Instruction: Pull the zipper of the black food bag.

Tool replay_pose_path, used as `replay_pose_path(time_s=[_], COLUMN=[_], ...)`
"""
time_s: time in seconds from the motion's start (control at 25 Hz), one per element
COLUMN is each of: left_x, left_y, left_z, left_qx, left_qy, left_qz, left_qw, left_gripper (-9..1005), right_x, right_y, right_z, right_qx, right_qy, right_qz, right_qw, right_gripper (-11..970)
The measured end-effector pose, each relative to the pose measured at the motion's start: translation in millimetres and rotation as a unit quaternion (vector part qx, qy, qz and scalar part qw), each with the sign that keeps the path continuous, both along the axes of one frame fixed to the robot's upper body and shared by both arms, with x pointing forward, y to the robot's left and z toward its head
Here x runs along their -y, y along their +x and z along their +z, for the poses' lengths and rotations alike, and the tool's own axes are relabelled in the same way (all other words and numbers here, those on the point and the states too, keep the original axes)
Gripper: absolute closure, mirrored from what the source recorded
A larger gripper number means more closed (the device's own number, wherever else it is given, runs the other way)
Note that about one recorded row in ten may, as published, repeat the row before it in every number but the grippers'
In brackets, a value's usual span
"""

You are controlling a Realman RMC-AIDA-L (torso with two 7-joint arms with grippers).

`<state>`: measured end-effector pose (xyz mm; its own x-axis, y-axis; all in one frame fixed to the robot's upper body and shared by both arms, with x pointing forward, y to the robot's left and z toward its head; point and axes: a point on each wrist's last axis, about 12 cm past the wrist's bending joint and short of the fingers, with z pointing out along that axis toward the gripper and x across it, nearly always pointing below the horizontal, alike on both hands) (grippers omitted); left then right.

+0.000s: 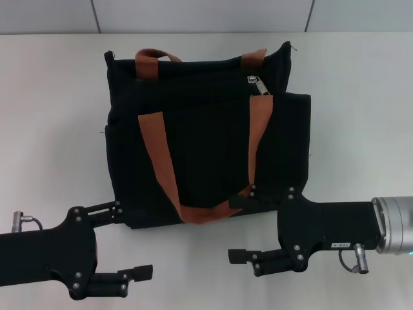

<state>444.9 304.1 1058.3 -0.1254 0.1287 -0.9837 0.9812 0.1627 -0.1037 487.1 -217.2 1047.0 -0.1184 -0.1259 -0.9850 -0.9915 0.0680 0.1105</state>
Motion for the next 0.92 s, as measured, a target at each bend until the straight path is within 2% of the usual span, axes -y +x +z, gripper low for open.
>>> replay_pose_path(time_s=[0.92], left_x=[1.8], left_y=[1.0], left_z=[0.7], left_qx=[0.001], left_qy=[-0.002], left_qz=[-0.004], left_qw=[1.0], left_gripper=[186], right_x=[-0.6], right_y=[-0.3], right_z=[-0.7], right_qx=[0.004], right_qy=[0.003], right_qz=[-0.004], right_qw=[1.0], right_gripper=[130])
